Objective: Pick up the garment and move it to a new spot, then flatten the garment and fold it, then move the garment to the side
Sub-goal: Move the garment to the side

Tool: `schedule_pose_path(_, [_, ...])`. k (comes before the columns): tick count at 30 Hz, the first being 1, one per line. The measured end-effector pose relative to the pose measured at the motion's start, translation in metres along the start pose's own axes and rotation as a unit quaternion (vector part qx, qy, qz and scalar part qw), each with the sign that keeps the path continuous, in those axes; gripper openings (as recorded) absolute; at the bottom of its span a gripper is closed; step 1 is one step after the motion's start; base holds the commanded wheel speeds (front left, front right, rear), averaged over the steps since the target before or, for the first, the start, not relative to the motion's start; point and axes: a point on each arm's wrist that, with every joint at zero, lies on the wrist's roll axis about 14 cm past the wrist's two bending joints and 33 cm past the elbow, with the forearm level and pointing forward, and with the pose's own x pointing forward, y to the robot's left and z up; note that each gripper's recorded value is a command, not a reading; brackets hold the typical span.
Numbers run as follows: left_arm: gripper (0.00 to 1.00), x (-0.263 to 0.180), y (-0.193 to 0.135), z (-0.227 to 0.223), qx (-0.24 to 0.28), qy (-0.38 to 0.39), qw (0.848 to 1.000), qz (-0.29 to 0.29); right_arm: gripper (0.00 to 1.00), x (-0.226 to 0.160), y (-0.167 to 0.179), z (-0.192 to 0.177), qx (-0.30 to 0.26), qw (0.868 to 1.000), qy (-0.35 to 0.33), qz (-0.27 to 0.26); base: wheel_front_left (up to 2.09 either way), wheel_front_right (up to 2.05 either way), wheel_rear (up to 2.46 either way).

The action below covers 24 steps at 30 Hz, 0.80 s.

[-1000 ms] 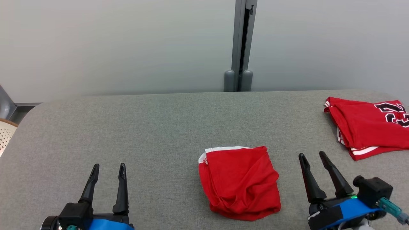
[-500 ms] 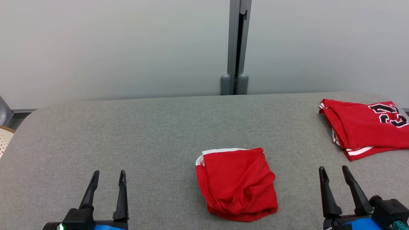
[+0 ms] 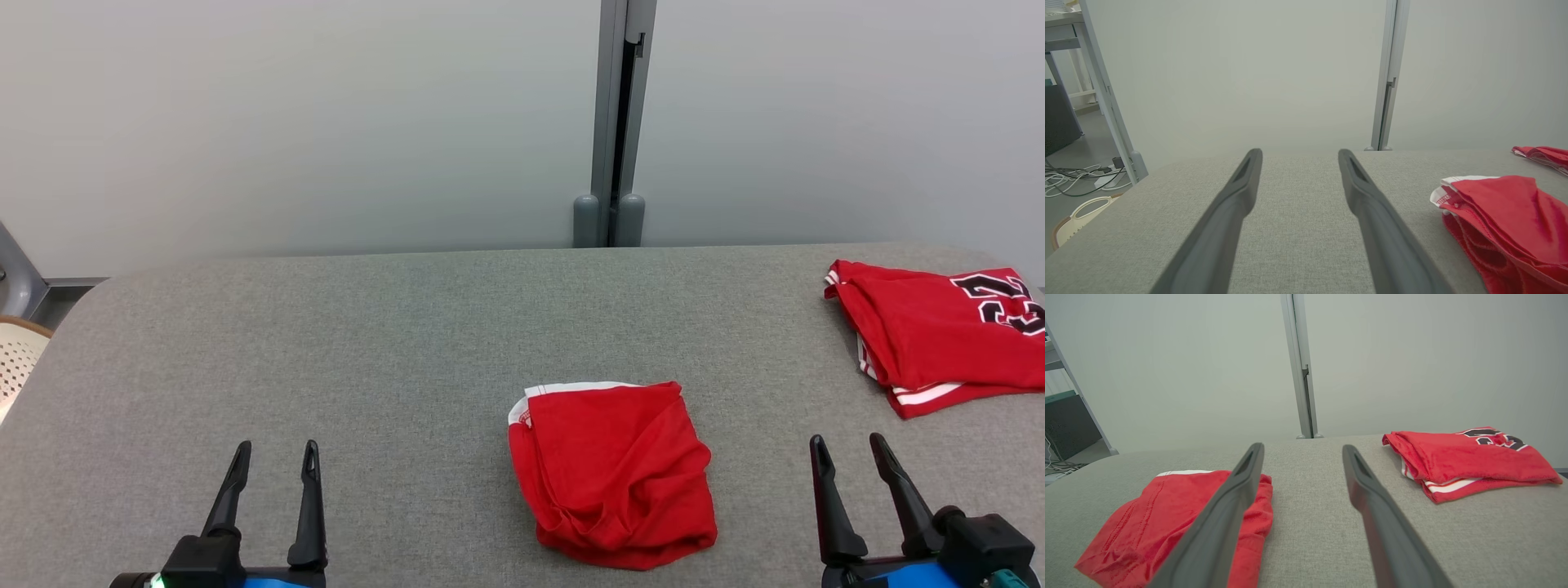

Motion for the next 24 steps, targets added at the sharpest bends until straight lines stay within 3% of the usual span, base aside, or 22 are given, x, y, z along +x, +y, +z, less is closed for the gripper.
schedule_pose_path(24, [1.0, -0.004, 0.004, -0.001, 0.001, 0.001, 1.0, 0.006, 1.0, -0.003, 0.0, -0.012, 0.004, 1.0, 0.021, -0.002, 0.0, 0.0, 0.0])
